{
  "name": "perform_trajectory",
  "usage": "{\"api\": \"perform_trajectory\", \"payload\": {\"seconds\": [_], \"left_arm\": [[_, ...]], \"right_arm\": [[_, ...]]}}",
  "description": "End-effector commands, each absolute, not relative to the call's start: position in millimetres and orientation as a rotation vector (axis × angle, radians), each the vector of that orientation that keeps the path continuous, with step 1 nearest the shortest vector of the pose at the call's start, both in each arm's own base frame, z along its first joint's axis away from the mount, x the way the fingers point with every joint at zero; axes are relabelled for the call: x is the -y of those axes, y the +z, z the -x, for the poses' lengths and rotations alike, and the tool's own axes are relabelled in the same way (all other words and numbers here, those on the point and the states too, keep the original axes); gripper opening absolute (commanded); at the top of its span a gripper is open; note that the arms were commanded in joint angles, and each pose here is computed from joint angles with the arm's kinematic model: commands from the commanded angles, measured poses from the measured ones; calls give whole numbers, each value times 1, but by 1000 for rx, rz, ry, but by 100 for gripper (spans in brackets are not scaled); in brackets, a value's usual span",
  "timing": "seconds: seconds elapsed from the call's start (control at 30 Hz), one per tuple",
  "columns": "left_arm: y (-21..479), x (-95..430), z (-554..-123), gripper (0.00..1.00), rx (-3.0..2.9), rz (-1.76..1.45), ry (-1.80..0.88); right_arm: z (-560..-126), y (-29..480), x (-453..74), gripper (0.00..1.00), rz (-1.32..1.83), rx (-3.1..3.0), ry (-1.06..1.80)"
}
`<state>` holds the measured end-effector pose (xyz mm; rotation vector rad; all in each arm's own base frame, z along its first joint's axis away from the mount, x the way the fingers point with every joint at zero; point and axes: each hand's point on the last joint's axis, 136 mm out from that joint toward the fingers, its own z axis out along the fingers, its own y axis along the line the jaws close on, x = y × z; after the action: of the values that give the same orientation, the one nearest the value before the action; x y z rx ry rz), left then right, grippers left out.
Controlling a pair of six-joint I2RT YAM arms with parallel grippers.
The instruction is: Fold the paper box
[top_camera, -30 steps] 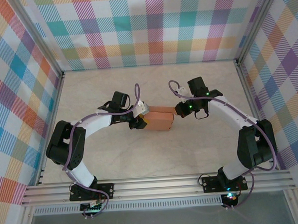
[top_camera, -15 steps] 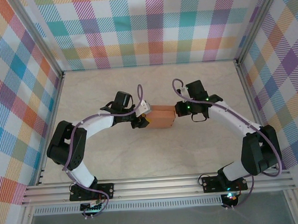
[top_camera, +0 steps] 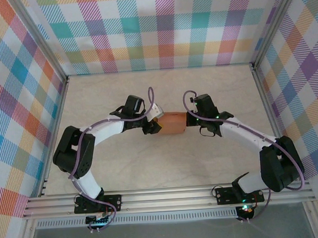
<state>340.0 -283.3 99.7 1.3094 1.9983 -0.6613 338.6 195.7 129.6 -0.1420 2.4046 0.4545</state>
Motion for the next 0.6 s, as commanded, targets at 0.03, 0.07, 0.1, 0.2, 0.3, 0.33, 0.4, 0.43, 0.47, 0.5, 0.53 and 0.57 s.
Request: {"api": "perform_trajectory", "payload": {"seconds": [0.03,0.07,0.1,0.2,0.3,0.33,0.4,0.43,0.47,0.5,0.53,0.57], "left_arm": [[91,286,-344,29,-2058,-1299,-623],[90,286,-344,30,-2057,-1299,-622],[91,286,-344,31,-2056,-1298,-621],[89,285,-344,39,-2067,-1295,-616],[89,284,-345,43,-2072,-1292,-611],[89,284,-346,43,-2073,-1291,-607],[89,285,-346,43,-2076,-1291,-608],[89,285,-346,43,-2078,-1292,-608],[89,285,-346,43,-2078,-1293,-608],[88,285,-345,43,-2080,-1294,-608],[89,285,-346,43,-2079,-1294,-607],[89,284,-346,43,-2080,-1292,-605]], "right_arm": [[-328,124,-220,0,238,-2367,561],[-328,125,-221,0,254,-2363,558],[-328,125,-220,0,261,-2363,545],[-329,133,-217,0,252,-2352,522],[-331,142,-217,0,235,-2375,518],[-330,142,-217,0,229,-2397,510],[-331,140,-216,0,224,-2428,490],[-331,140,-215,0,219,-2431,486],[-331,141,-215,0,209,-2432,485],[-331,141,-215,0,208,-2433,484],[-331,143,-215,0,205,-2436,487],[-331,145,-216,0,209,-2433,491]]}}
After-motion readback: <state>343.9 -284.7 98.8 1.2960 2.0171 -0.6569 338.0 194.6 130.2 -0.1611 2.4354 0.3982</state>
